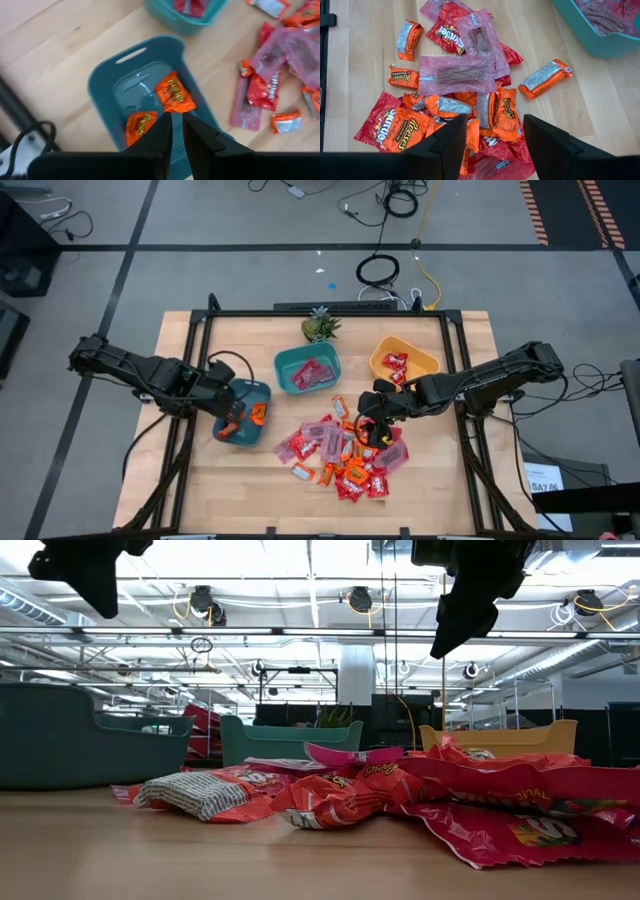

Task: Sort candy
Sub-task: Put the pink candy into the light blue bin

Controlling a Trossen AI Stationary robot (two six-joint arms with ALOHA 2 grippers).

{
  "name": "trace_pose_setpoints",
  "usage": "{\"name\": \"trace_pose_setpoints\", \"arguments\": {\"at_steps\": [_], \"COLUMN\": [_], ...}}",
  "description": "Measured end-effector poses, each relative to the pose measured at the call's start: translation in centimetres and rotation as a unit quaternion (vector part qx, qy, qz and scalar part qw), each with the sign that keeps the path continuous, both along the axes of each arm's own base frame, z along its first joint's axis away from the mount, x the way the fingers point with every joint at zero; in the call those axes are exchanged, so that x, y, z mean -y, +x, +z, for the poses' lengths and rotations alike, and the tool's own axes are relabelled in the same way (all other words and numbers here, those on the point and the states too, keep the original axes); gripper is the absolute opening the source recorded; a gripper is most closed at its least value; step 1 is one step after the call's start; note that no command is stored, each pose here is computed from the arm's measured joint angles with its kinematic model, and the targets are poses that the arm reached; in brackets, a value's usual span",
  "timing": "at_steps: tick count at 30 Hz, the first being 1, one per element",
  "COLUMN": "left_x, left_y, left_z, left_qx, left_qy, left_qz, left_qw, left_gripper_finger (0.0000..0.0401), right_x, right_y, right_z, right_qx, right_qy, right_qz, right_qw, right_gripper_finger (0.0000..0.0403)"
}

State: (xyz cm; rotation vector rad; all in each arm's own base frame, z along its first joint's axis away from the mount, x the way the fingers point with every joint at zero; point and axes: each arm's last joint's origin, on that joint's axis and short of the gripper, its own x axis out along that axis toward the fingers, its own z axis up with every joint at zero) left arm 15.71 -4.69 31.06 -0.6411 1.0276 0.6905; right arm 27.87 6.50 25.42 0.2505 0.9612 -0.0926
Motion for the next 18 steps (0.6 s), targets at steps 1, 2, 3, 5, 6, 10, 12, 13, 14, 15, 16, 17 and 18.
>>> {"name": "trace_pose_setpoints", "arguments": {"at_steps": [1,2,3,5,6,10,12,13,14,15,16,17,18], "left_x": [0.1,0.1,0.2,0.4,0.5,0.9,0.9,1.0,1.0,1.0,1.0,1.0,1.0], "left_y": [0.2,0.4,0.6,1.2,1.5,2.4,2.6,2.7,2.8,2.8,2.9,2.9,2.9], "left_z": [0.0,0.1,0.2,0.5,0.6,1.1,1.3,1.4,1.4,1.4,1.5,1.5,1.5], "left_qx": [0.007,0.016,0.027,0.053,0.064,0.097,0.105,0.107,0.106,0.107,0.107,0.105,0.105], "left_qy": [0.001,0.002,0.004,0.011,0.017,0.057,0.076,0.086,0.095,0.103,0.111,0.118,0.124], "left_qz": [-0.010,-0.024,-0.041,-0.076,-0.099,-0.193,-0.229,-0.246,-0.261,-0.275,-0.288,-0.299,-0.308], "left_qw": [1.000,1.000,0.999,0.996,0.993,0.975,0.965,0.960,0.955,0.950,0.945,0.941,0.937], "left_gripper_finger": [0.0054,0.0054,0.0054,0.0054,0.0054,0.0054,0.0054,0.0054,0.0054,0.0054,0.0054,0.0054,0.0054], "right_x": [0.0,0.0,0.0,0.0,0.0,0.0,0.0,0.0,0.0,0.0,0.0,0.0,0.0], "right_y": [0.0,0.0,0.0,0.0,0.0,0.0,0.0,0.0,0.0,0.0,0.0,0.0,0.0], "right_z": [0.0,0.0,0.0,0.0,0.0,0.0,0.0,0.0,0.0,0.0,0.0,0.0,0.0], "right_qx": [0.000,0.000,0.000,0.000,0.000,0.000,0.000,0.000,0.000,0.000,0.000,0.000,0.000], "right_qy": [0.000,0.000,0.000,0.000,0.000,0.000,0.000,0.000,0.000,0.000,0.000,0.000,0.000], "right_qz": [0.000,0.000,0.000,0.000,0.000,0.000,0.000,0.000,0.000,0.000,0.000,0.000,0.000], "right_qw": [1.000,1.000,1.000,1.000,1.000,1.000,1.000,1.000,1.000,1.000,1.000,1.000,1.000], "right_gripper_finger": [0.0187,0.0187,0.0187,0.0187,0.0187,0.0187,0.0187,0.0187,0.0187,0.0187,0.0187,0.0187,0.0187]}}
